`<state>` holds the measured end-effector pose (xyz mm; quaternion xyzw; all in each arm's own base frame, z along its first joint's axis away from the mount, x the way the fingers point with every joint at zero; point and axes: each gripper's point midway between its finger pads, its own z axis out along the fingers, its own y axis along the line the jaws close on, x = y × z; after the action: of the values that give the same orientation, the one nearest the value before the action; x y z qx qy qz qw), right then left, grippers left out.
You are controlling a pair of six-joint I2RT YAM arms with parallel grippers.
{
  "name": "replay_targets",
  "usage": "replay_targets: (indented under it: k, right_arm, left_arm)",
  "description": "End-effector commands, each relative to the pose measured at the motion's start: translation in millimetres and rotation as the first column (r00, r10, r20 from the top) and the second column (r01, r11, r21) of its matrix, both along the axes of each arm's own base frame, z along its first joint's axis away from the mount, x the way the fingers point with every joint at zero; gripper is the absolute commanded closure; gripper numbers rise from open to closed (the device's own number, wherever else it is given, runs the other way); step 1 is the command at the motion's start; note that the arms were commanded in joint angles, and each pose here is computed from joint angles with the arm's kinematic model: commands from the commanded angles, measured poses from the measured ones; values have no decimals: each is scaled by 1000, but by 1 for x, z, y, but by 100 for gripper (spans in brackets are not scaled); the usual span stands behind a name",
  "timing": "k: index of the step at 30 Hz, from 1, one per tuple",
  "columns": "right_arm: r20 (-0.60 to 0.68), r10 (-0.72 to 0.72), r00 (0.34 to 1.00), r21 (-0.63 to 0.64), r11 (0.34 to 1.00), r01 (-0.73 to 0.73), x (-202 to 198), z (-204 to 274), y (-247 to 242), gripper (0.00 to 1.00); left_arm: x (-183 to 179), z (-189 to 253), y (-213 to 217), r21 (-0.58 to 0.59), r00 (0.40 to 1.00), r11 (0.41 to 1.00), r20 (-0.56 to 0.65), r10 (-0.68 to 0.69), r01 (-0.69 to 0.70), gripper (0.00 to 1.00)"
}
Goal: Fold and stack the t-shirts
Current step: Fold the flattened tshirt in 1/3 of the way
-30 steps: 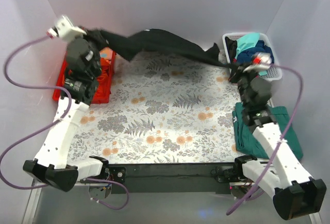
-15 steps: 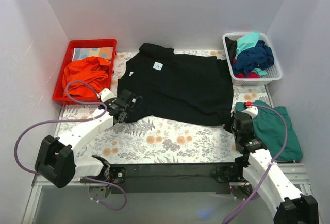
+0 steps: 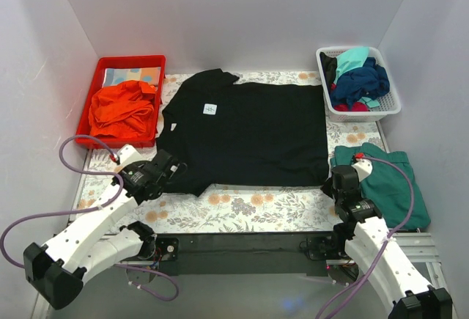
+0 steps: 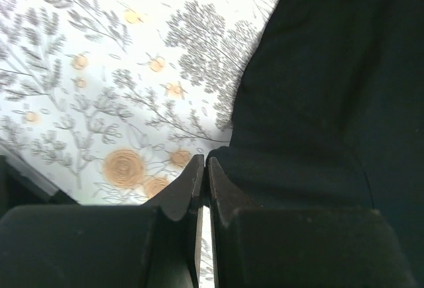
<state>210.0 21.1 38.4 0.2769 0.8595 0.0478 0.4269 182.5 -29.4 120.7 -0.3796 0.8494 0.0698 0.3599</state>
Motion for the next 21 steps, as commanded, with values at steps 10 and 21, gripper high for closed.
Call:
replay_targets:
  k: [10, 21]
  right_arm:
    - [4, -121, 993, 27, 992, 121, -5, 21, -11, 99]
    - [114, -92, 989, 38, 995, 88, 10, 53, -8, 99]
  left_arm:
    - [-13, 16, 22, -199, 909, 911, 143, 392, -362, 100]
    - [40, 34, -11, -152, 953, 973, 219, 207, -176, 100]
